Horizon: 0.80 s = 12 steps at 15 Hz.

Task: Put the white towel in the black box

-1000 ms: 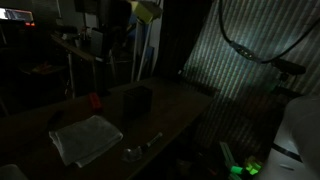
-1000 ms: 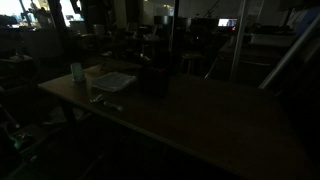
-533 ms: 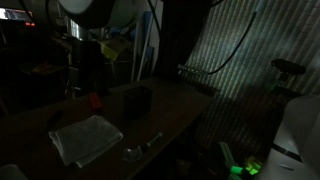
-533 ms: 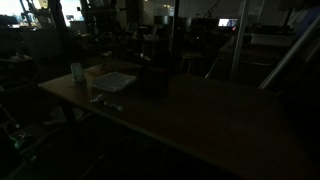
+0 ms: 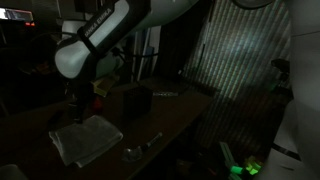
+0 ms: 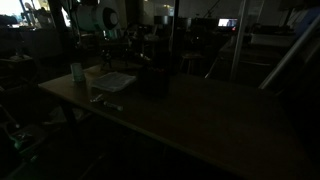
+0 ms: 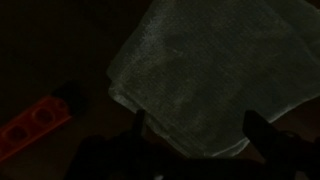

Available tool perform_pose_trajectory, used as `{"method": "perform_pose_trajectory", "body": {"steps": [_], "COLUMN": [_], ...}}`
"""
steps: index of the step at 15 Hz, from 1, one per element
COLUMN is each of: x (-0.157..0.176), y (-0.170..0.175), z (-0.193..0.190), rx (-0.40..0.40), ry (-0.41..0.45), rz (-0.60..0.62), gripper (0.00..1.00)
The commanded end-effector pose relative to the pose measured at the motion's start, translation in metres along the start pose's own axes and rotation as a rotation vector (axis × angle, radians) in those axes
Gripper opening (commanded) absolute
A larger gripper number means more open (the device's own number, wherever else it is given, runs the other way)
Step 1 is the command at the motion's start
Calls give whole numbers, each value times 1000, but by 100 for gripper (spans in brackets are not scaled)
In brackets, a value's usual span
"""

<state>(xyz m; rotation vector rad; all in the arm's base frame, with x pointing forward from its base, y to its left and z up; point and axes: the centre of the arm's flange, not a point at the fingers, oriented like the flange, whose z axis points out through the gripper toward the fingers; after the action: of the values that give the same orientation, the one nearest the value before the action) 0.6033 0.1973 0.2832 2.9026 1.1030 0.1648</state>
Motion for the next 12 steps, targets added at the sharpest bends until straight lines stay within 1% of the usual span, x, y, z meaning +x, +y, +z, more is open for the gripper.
{"method": "perform_pose_trajectory", "body": {"steps": [1,4,6,7,8,11,12], "x": [23,16,9,5,0,-14,-20], "y": [14,8,2,0,-3,-13,-17], "z": [51,88,102,103,100,86,80], "rx": [8,45,63,69,69,89,92], "ry": [-15,-67,-97,-109,-122,-146,-155], "rz": [-32,-48,-58,-50,-27,18,32], "gripper": [100,100,100,75,74,52,43]}}
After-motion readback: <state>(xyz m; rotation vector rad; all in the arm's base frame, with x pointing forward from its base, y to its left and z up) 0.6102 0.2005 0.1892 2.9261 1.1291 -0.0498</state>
